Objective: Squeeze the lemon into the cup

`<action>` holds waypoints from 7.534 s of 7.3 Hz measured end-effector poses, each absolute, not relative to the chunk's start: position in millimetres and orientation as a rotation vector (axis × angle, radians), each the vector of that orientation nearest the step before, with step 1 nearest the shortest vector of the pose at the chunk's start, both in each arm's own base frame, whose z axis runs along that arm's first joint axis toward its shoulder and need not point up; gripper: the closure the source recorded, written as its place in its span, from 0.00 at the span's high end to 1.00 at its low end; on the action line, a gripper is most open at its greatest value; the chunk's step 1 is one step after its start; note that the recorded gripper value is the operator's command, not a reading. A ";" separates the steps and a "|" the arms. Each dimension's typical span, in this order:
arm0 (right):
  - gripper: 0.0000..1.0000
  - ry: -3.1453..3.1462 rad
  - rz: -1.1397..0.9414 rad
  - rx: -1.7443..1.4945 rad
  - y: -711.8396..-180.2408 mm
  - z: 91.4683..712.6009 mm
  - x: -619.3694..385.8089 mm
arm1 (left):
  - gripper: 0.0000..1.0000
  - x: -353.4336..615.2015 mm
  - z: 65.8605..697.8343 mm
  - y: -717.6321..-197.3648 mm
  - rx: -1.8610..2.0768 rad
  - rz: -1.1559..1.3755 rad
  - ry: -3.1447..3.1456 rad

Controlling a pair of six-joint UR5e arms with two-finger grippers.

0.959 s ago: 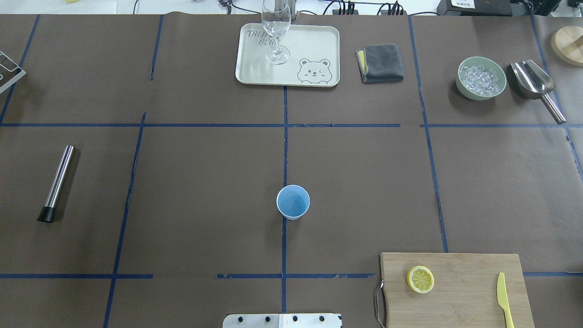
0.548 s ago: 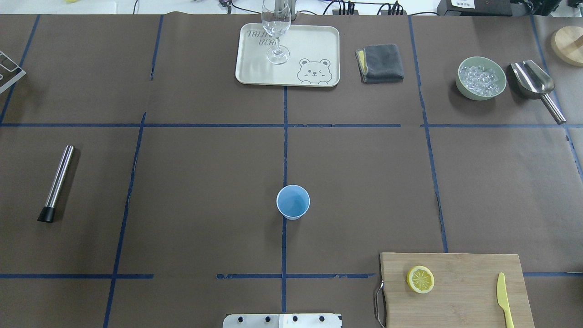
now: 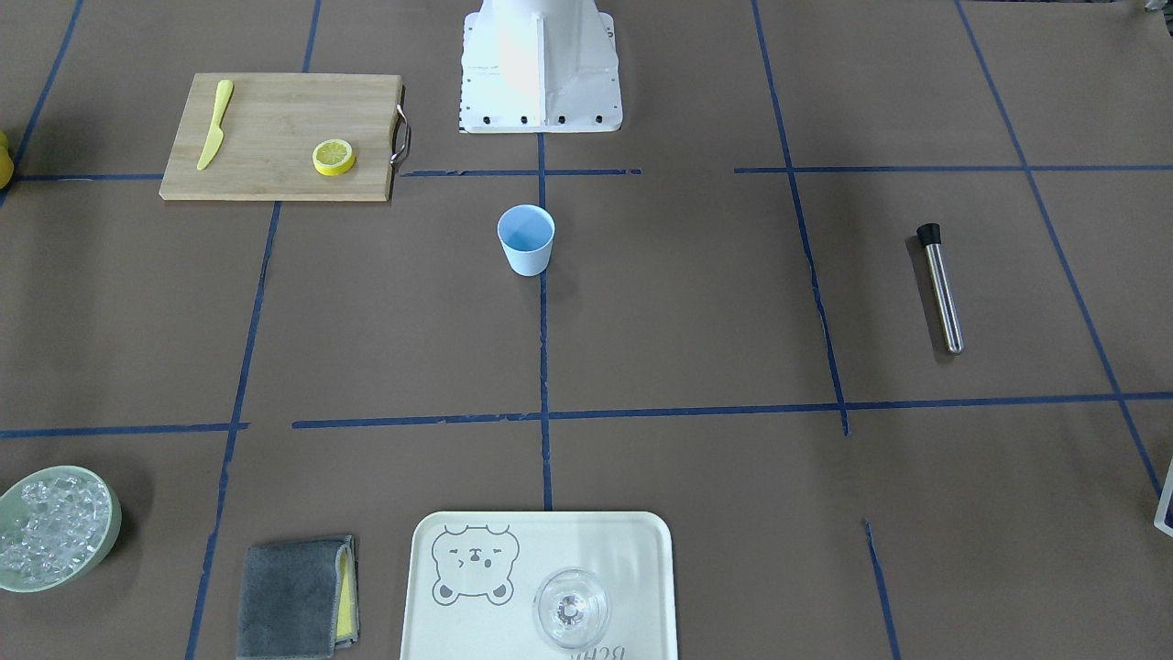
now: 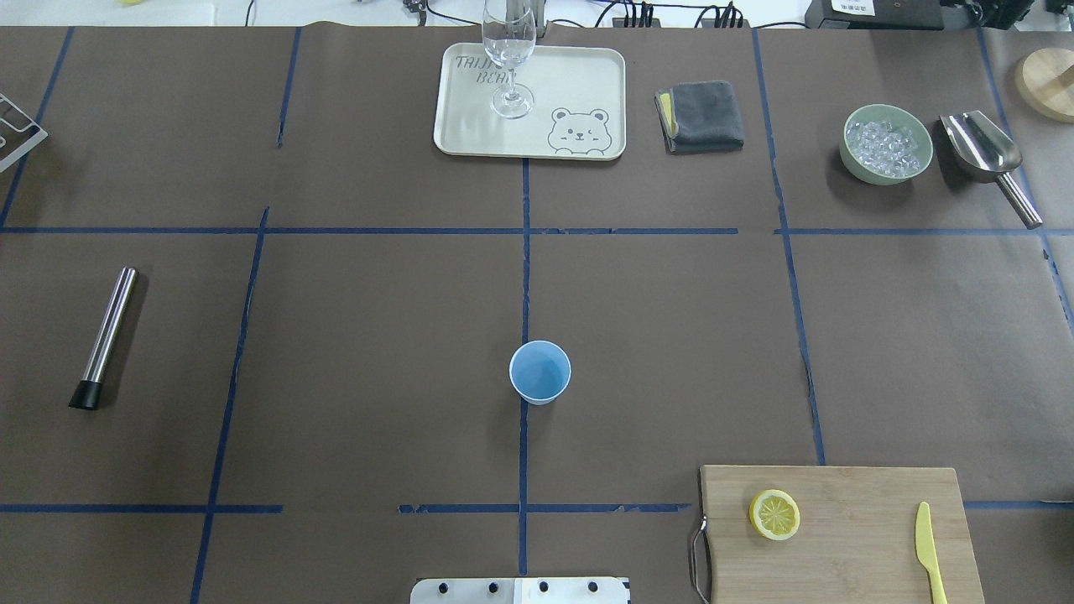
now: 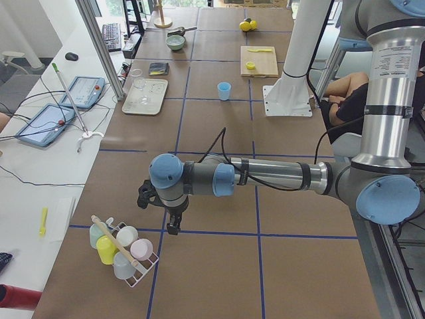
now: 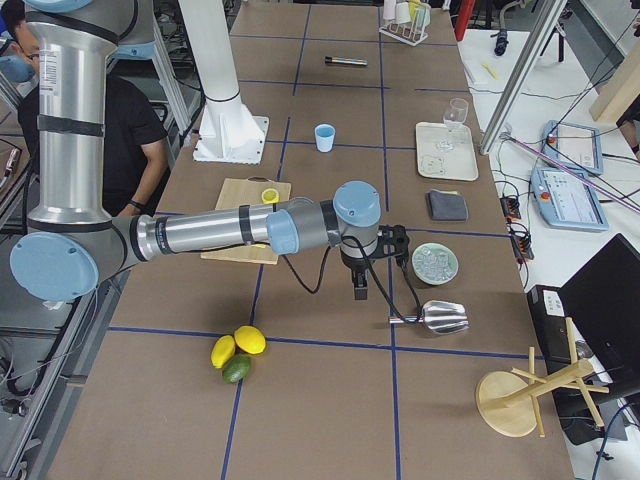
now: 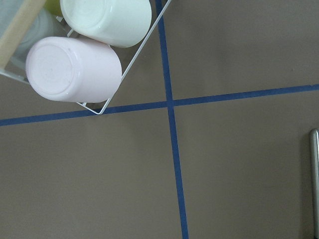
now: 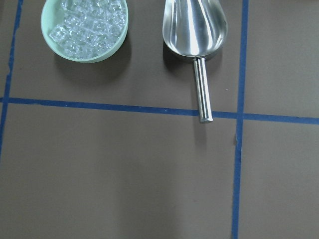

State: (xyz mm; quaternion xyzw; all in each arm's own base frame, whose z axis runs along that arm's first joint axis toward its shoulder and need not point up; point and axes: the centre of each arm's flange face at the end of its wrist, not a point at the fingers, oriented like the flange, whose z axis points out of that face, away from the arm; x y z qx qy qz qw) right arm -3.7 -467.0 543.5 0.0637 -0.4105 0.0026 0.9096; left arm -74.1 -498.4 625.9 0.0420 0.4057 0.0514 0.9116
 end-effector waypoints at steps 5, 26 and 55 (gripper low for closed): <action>1.00 -0.957 0.212 0.089 -428.3 445.7 -175.8 | 1.00 -74.5 607.4 -497.4 0.122 0.120 0.833; 0.98 -0.777 0.104 0.141 -168.8 412.4 -426.0 | 1.00 -71.8 576.9 -505.9 0.209 0.134 0.815; 0.49 -0.884 0.212 0.045 -234.6 315.0 -375.5 | 1.00 -69.5 579.5 -509.6 0.228 0.138 0.817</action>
